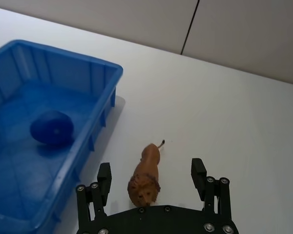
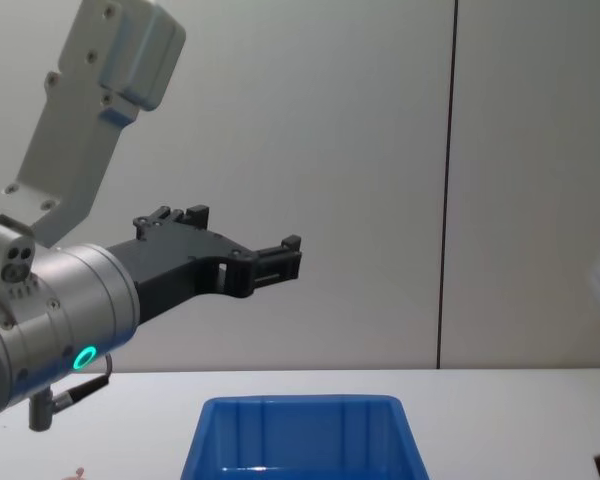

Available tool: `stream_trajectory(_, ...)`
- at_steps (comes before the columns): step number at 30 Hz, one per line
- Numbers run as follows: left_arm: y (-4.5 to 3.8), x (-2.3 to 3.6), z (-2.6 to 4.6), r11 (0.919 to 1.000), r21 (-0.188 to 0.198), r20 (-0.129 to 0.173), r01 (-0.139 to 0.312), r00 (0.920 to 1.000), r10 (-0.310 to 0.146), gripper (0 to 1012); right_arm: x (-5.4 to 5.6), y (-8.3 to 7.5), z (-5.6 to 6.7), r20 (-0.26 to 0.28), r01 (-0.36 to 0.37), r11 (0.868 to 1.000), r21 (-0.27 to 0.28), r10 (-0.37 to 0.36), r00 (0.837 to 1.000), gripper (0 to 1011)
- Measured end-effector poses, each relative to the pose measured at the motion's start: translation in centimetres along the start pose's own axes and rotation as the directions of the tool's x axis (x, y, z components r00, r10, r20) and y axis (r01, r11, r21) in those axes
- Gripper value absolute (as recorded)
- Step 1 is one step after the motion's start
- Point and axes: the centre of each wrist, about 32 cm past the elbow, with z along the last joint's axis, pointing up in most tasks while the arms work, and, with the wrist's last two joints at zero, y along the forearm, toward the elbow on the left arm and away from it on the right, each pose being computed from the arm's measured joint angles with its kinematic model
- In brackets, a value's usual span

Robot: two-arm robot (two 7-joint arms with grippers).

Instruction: Pick up the two dolls from the table and place them into the box.

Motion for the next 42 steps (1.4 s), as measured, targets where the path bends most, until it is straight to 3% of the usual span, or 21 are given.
stream_trajectory(13, 0.0, 0.0, 0.0, 1.0, 0.0, 0.0, 0.0, 1.0, 0.0, 1001, 0.4, 1.1, -1.4, -0.014, 0.013, 0.998, -0.067, -0.014, 1.0, 1004)
stream_trajectory(21, 0.0, 0.0, 0.0, 1.0, 0.0, 0.0, 0.0, 1.0, 0.0, 1001, 0.4, 1.9, -1.9, -0.035, 0.006, 0.996, -0.084, -0.009, 0.999, 836)
stream_trajectory(31, 0.0, 0.0, 0.0, 1.0, 0.0, 0.0, 0.0, 1.0, 0.0, 1001, 0.3, 2.2, -1.9, -0.069, -0.005, 0.999, -0.049, 0.001, 0.998, 490)
stream_trajectory(35, 0.0, 0.0, 0.0, 1.0, 0.0, 0.0, 0.0, 1.0, 0.0, 1001, 0.3, 2.3, -1.9, -0.075, -0.005, 0.999, -0.032, 0.003, 0.997, 429)
stream_trajectory(42, 0.0, 0.0, 0.0, 1.0, 0.0, 0.0, 0.0, 1.0, 0.0, 1001, 0.1, 2.3, -1.5, -0.075, 0.0, 1.0, 0.014, 0.001, 0.997, 429)
